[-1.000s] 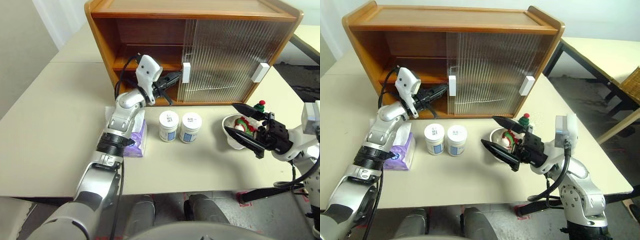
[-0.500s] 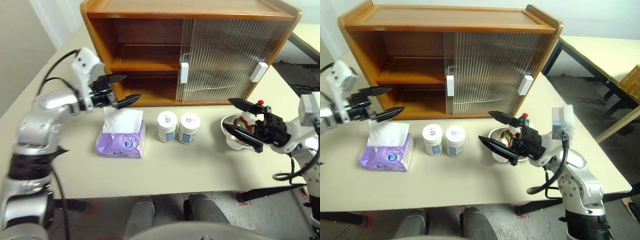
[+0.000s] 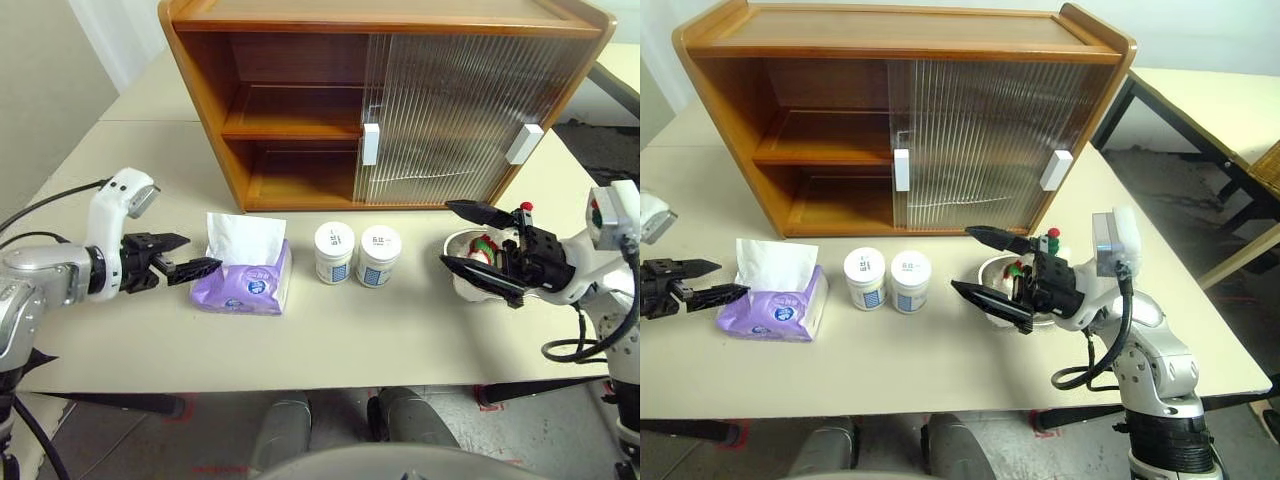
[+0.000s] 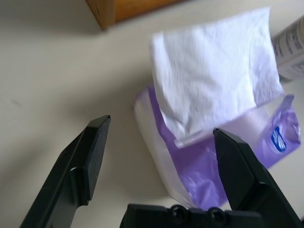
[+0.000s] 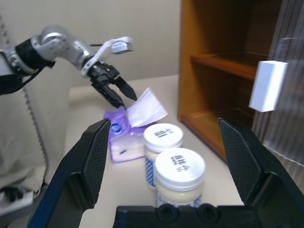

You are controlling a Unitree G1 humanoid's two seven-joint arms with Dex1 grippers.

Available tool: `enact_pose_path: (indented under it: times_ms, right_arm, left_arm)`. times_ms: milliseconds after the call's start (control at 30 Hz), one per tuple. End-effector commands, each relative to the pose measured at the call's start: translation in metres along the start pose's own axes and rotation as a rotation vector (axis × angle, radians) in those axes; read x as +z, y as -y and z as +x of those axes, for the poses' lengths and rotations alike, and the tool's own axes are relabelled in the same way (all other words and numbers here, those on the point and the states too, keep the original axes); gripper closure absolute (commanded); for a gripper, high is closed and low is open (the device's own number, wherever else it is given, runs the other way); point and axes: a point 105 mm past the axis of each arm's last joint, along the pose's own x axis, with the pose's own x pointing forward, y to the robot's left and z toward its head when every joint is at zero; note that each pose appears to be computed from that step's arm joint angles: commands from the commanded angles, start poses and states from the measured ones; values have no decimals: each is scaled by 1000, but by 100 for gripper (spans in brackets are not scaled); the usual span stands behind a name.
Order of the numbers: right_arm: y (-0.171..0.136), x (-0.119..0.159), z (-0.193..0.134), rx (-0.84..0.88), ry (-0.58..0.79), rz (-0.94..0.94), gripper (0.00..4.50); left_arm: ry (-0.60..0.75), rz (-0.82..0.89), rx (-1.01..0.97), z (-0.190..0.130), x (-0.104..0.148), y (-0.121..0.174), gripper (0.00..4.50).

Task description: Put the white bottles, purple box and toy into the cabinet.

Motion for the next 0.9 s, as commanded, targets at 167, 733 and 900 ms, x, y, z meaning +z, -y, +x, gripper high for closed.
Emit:
enact_pose_path:
  times_ms: [167, 733, 900]
  right_arm:
    - [-13, -9, 1, 111, -74, -22, 0]
    - [-14, -17, -4, 143, -123, -71, 0]
    - [-12, -18, -4, 135, -123, -71, 0]
  left_arm:
    - [-128, -102, -17, 7, -34, -2, 3]
    - [-25, -251, -106, 34, -31, 5, 448]
    - [161, -315, -179, 16, 3, 10, 448]
